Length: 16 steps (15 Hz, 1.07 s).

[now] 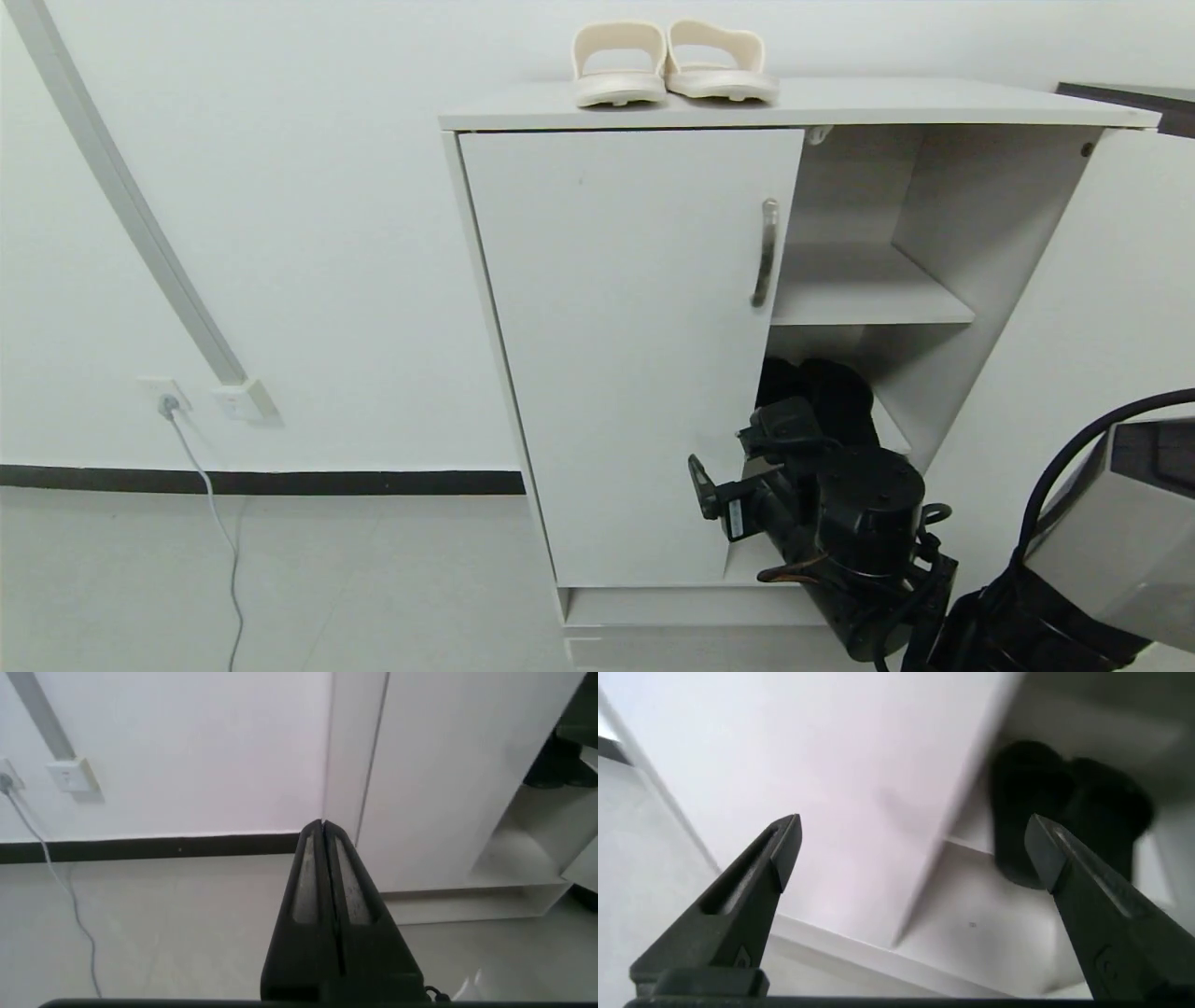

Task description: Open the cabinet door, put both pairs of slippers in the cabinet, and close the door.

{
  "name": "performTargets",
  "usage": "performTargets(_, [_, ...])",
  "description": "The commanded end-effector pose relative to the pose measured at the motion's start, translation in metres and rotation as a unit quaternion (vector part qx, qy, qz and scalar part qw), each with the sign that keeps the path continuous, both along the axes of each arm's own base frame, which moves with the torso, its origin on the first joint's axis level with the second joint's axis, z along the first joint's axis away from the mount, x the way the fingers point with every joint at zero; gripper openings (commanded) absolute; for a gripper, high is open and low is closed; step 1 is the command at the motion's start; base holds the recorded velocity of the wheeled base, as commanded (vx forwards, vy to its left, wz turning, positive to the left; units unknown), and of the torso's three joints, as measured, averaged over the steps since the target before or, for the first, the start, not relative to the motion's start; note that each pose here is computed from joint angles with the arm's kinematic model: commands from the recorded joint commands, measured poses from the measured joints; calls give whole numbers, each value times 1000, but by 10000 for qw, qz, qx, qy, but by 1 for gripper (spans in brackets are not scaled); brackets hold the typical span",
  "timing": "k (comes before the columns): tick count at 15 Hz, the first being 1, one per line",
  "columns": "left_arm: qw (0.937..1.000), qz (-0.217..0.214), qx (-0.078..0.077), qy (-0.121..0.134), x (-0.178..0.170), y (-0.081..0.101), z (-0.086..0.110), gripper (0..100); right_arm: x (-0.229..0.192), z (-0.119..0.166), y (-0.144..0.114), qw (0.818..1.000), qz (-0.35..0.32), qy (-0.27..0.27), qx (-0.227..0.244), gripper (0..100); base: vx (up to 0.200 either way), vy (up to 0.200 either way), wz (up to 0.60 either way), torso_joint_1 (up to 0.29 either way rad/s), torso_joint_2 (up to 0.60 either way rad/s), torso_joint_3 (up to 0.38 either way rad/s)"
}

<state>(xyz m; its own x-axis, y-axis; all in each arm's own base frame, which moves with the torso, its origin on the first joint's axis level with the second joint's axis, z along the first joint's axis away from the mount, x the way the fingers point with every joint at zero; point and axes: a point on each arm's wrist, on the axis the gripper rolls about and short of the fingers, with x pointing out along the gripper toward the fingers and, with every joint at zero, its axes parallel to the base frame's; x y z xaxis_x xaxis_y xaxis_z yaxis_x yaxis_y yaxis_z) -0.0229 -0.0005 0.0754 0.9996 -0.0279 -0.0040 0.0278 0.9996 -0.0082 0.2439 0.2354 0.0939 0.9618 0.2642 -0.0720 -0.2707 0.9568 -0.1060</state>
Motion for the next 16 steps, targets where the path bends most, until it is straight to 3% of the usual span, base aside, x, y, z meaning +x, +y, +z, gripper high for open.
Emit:
performTargets(1, [10000,1,-6,11,0,0,0,0,0,-2,2,10000,18,5,-18,100,0,200,0,2,-2,2])
performTargets(16, [10000,1,-21,11,0,0,0,0,-7,-3,6,9993,281,-249,-18,100,0,0,0,0,0,0])
